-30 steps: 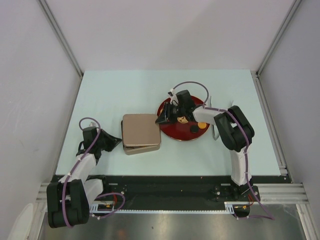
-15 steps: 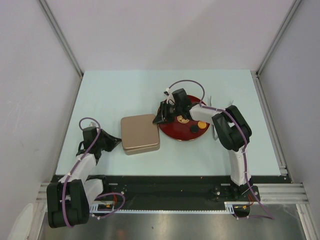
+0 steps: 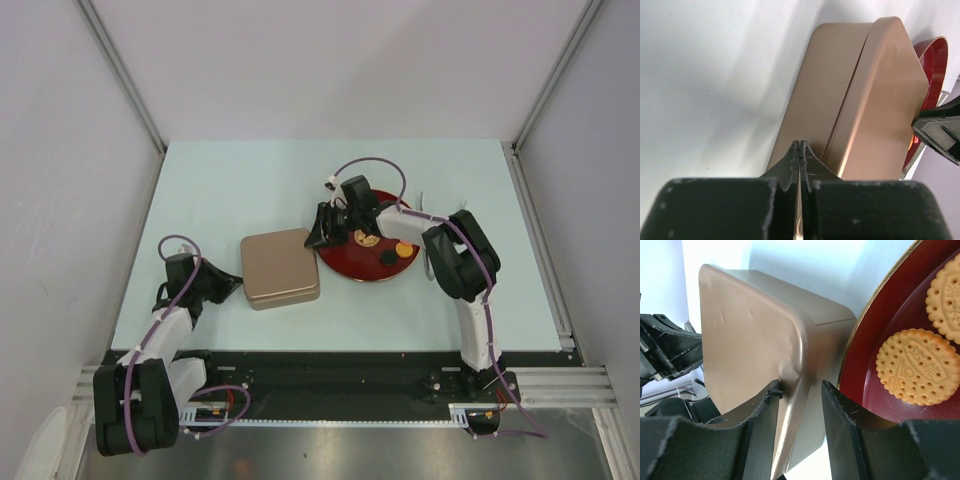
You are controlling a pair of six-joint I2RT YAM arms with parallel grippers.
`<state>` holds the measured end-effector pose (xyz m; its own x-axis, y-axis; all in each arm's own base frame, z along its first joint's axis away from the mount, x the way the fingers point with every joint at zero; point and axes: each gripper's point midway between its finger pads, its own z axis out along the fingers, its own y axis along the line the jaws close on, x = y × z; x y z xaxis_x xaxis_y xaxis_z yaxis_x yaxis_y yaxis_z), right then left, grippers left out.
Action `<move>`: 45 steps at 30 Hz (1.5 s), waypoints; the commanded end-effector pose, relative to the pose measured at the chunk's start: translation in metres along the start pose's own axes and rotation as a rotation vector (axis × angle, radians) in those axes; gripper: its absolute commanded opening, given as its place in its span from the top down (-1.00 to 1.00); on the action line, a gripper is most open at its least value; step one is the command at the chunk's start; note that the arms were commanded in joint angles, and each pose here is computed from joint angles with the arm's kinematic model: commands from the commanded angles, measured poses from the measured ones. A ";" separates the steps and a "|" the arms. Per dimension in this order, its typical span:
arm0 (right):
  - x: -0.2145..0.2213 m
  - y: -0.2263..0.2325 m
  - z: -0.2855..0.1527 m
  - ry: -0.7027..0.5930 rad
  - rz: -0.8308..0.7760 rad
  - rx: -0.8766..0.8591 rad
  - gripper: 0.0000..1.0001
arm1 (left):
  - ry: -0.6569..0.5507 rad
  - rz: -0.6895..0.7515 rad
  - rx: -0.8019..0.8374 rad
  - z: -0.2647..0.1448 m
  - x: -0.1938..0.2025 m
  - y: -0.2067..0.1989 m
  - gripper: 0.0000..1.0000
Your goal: Pack the cookies
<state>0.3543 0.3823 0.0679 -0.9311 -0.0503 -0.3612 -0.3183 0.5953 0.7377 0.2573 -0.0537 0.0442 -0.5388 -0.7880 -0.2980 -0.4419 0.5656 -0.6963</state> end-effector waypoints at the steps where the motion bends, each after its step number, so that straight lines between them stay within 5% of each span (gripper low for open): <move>1: 0.008 -0.006 -0.001 0.022 -0.021 0.059 0.12 | -0.010 0.009 0.036 -0.002 -0.006 -0.011 0.98; 15: -0.018 0.008 -0.044 -0.083 -0.034 0.083 -0.01 | -0.020 0.016 0.022 -0.004 -0.010 -0.012 0.94; 23: -0.027 0.046 -0.052 -0.134 -0.105 0.043 0.08 | -0.030 0.020 0.011 -0.005 -0.012 -0.010 0.94; 33: 0.007 0.091 -0.005 -0.002 -0.174 -0.098 0.37 | -0.032 0.017 0.005 -0.005 -0.012 -0.009 0.94; 45: 0.064 0.072 0.025 0.142 -0.112 -0.144 0.50 | -0.028 0.014 0.007 -0.004 -0.011 -0.009 0.94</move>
<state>0.2891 0.4376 0.0925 -0.9011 -0.2024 -0.3834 -0.4324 0.4847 0.7603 0.2525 -0.0534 0.0407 -0.5444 -0.7892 -0.2842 -0.4624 0.5651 -0.6833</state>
